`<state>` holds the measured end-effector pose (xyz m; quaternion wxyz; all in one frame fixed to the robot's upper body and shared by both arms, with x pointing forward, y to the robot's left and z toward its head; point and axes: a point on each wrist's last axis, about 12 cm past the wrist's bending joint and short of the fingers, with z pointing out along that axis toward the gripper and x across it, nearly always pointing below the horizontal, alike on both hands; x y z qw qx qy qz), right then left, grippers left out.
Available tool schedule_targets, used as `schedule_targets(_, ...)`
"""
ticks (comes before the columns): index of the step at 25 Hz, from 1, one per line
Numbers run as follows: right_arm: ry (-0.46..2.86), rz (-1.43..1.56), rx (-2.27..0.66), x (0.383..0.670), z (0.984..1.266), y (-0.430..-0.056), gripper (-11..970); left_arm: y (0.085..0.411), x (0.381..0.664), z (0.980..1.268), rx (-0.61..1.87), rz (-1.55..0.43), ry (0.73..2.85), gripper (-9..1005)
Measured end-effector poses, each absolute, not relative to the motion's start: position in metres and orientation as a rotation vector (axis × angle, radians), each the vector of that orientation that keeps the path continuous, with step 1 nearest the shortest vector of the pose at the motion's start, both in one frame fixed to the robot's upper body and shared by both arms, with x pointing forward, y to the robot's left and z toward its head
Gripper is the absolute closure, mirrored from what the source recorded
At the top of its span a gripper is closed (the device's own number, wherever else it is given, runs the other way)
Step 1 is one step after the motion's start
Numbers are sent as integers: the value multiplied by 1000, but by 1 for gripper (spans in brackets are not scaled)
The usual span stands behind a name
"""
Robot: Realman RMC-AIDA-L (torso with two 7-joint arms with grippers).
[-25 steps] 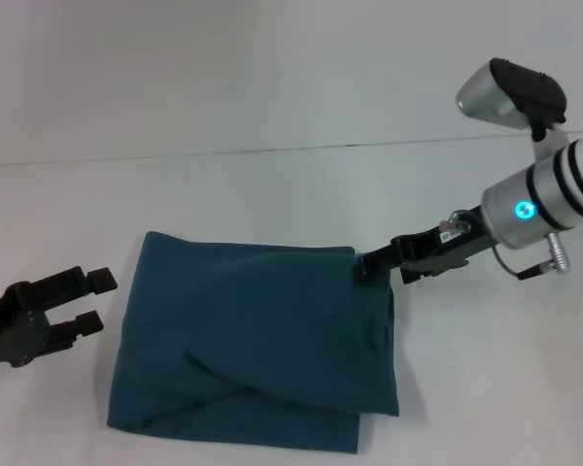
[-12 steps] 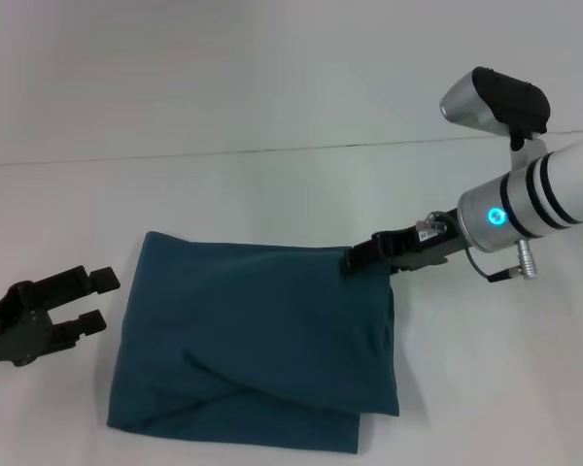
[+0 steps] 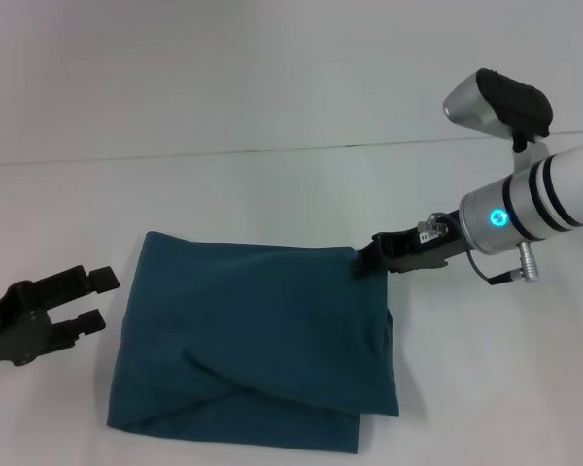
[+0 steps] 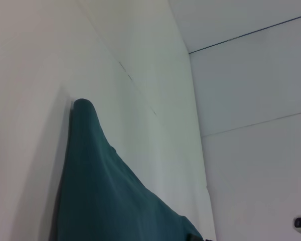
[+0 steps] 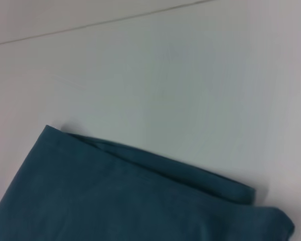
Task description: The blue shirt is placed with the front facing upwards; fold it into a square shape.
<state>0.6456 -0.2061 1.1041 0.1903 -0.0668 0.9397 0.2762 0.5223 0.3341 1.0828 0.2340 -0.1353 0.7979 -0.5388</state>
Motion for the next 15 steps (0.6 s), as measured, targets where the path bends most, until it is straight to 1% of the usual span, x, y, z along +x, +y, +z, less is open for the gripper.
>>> schedule_targets(3,2639,792,-186,646,1110,-210,641,334,522,1083,-373,-1479,2191,158)
schedule_targets(7,2611,811,-164,650,1117,-214,758,335,521,1082,-374,-1478,2191,162)
schedule_targets(11,2593,816,-167,651,1118,-212,875,335,521,1082,-375,-1478,2191,166)
schedule_targets(15,2573,788,-161,654,1116,-210,901,335,521,1082,-375,-1478,2191,170)
